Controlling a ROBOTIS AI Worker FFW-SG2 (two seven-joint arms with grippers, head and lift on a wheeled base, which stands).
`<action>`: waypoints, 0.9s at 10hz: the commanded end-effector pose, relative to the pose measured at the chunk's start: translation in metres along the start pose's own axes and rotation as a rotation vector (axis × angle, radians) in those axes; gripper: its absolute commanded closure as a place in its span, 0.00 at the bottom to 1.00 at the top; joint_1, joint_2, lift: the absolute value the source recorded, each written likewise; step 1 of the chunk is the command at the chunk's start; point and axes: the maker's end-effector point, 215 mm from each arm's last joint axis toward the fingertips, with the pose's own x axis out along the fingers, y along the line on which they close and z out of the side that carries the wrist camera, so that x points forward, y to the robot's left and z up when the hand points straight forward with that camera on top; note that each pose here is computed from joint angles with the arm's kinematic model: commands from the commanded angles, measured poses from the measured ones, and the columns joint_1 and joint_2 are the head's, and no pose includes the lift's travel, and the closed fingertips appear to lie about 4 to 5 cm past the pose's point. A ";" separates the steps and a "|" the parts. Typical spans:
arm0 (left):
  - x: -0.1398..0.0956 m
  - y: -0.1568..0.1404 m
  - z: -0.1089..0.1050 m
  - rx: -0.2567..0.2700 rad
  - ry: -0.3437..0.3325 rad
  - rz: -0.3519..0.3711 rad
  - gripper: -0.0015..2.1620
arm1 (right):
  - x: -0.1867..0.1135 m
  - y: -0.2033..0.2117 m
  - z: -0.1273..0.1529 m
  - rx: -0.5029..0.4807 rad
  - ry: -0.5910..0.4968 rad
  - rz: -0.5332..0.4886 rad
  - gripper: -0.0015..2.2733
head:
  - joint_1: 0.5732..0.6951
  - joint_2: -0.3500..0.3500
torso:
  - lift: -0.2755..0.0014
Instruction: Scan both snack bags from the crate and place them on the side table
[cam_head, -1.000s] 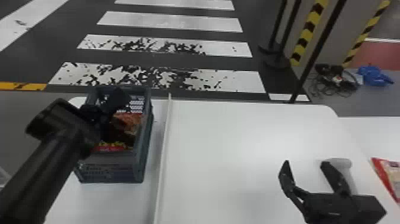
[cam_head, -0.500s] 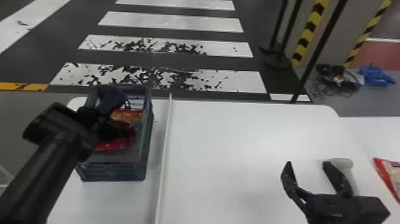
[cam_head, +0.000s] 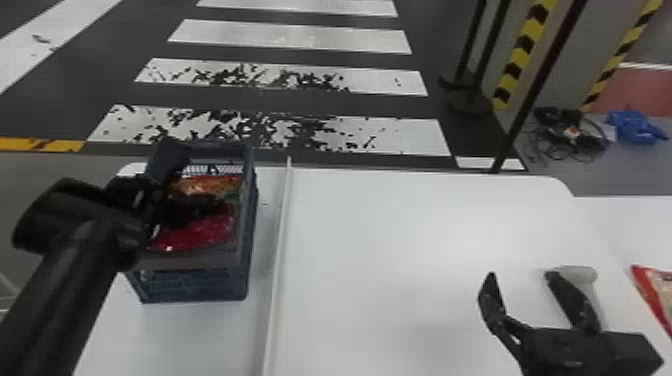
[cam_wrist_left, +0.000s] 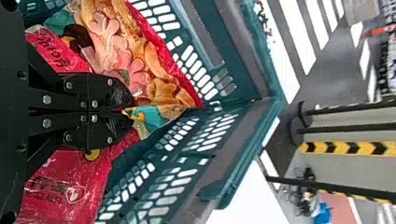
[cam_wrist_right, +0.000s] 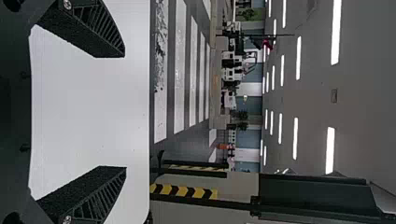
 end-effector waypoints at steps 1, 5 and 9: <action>-0.003 0.003 0.001 -0.037 -0.024 -0.004 0.99 | 0.000 0.001 0.000 0.002 0.002 0.001 0.03 | 1.00 0.42 | 0.64; -0.015 0.003 0.001 -0.152 -0.112 -0.035 0.99 | 0.002 0.001 -0.005 -0.008 0.020 0.002 0.03 | 1.00 0.42 | 0.64; -0.025 -0.002 -0.007 -0.233 -0.155 -0.062 0.99 | 0.002 0.001 -0.010 -0.009 0.034 0.002 0.03 | 1.00 0.43 | 0.64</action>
